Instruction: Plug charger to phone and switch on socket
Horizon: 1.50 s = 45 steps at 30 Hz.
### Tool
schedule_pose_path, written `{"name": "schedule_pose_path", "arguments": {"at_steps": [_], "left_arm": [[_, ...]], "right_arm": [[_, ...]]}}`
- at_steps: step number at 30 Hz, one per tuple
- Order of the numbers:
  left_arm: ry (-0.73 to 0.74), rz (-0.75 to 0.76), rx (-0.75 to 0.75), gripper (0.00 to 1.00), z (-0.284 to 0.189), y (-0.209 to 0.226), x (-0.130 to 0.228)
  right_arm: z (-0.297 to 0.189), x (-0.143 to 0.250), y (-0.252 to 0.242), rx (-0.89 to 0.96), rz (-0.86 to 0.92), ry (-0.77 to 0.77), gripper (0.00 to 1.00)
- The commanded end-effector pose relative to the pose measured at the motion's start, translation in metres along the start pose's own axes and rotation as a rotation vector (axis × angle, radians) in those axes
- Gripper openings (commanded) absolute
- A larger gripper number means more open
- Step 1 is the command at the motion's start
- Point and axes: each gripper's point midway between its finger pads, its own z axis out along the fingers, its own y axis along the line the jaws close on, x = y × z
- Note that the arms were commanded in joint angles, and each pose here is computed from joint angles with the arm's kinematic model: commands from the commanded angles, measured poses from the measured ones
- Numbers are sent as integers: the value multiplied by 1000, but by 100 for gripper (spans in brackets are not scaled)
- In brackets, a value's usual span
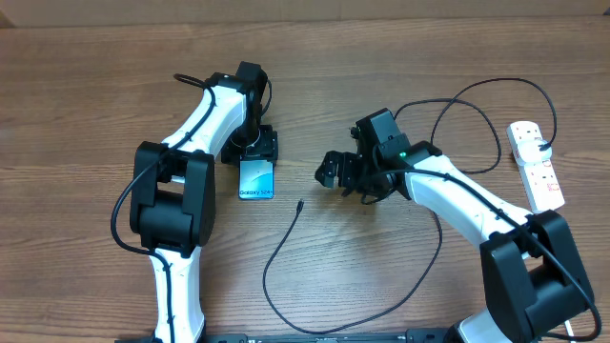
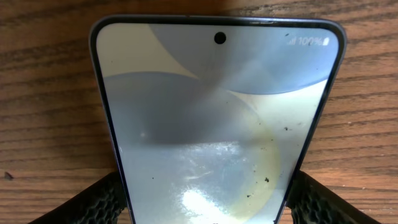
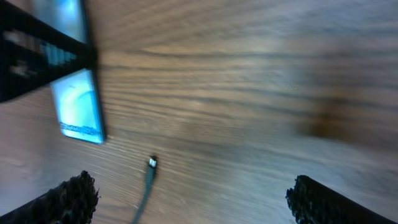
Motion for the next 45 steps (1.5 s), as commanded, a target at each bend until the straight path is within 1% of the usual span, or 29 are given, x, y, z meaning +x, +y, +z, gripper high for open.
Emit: {"name": "schedule_pose_path", "arguments": {"at_steps": [1, 3, 5, 6, 9, 11, 14, 20, 27, 30, 32, 38, 43, 45], "left_arm": [[62, -9, -27, 70, 18, 4, 16], [66, -12, -25, 68, 18, 5, 16], [65, -14, -24, 68, 18, 5, 16], [65, -15, -24, 70, 18, 5, 16], [59, -14, -15, 86, 18, 3, 14], [55, -10, -14, 89, 18, 1, 14], [42, -1, -55, 89, 19, 3, 13], [41, 1, -80, 87, 20, -1, 17], [63, 2, -87, 74, 23, 1, 23], [80, -2, -88, 67, 22, 3, 27], [94, -2, -78, 65, 22, 4, 29], [153, 39, 86, 65, 19, -7, 35], [193, 56, 195, 64, 15, -8, 40], [204, 47, 227, 64, 13, -6, 40]], "right_arm": [[8, 13, 16, -131, -4, 47, 100], [13, 12, 25, -195, 14, 46, 100], [19, 9, 32, -244, 44, 53, 100], [24, 7, 36, -263, 51, 48, 100], [33, 0, 44, -295, 23, 18, 100], [36, -3, 51, -316, 5, -1, 100], [41, -8, 55, -297, -22, -48, 100], [45, 3, 63, -293, -56, -34, 100], [48, 10, 69, -293, -73, -22, 100], [51, 12, 70, -274, -81, -31, 100], [53, 13, 71, -262, -71, -41, 100], [55, 13, 82, -279, -89, -64, 100], [57, 10, 79, -259, -7, -75, 100], [60, 10, 82, -270, -2, -77, 100]]}}
